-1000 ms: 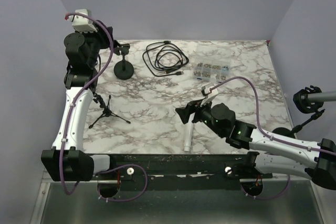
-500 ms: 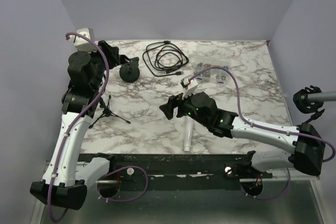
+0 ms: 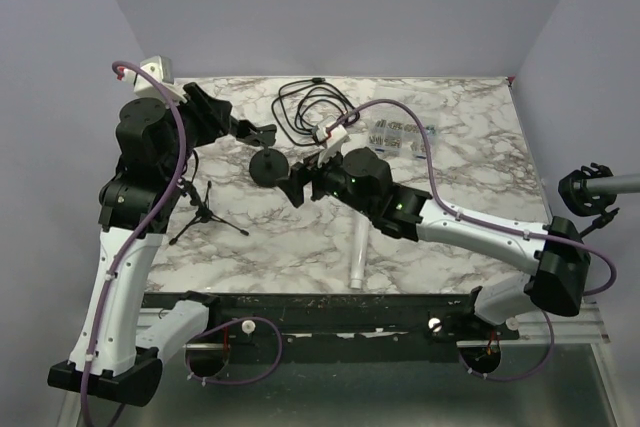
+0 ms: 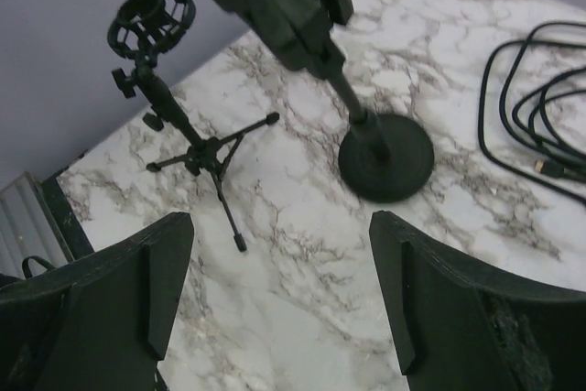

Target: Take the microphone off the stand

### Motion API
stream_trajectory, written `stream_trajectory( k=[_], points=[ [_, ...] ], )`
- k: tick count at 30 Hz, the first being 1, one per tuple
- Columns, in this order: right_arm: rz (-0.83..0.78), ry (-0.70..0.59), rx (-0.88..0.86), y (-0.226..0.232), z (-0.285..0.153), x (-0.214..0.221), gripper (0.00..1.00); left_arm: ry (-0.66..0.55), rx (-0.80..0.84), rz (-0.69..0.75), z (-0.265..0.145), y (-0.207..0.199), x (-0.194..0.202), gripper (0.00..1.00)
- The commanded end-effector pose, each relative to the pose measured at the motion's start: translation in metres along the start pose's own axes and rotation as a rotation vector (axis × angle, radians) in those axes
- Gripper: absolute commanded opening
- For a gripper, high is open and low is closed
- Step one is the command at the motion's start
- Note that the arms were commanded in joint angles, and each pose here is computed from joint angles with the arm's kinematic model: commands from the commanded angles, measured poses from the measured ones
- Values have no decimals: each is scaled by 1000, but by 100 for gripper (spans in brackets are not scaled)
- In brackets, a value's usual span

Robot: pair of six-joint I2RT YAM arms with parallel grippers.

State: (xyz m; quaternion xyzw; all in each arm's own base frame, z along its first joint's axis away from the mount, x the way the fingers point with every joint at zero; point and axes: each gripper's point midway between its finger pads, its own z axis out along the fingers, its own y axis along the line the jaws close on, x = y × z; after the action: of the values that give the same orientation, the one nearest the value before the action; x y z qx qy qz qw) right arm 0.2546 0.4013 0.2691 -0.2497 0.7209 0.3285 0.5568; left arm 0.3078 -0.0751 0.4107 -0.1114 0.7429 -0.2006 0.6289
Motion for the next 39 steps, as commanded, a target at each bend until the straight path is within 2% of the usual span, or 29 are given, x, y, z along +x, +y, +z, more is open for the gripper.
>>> stream_trajectory(
  k=[1,7,11,15,20,22,26,39],
  points=[
    [-163,-62,-74,14,13,-34,87,9,73,-42,-24,-23,-11,0],
    [-229,-81,-185,21,24,-44,86,73,107,-10,-29,-32,-1,0],
    [-257,-82,-231,14,34,-47,81,101,105,15,-29,-32,1,0],
    [-312,-80,-189,3,49,-47,81,110,109,21,-28,-33,0,0],
    [-345,-86,-231,11,57,-49,80,120,103,21,-25,-32,3,0],
    [-345,-103,-228,11,57,-53,78,120,100,24,-24,-32,3,0],
    [-354,-119,-209,8,56,-58,65,116,92,31,-22,-30,2,0],
    [-372,-111,-200,7,63,-61,60,120,82,39,-18,-29,1,0]
  ],
)
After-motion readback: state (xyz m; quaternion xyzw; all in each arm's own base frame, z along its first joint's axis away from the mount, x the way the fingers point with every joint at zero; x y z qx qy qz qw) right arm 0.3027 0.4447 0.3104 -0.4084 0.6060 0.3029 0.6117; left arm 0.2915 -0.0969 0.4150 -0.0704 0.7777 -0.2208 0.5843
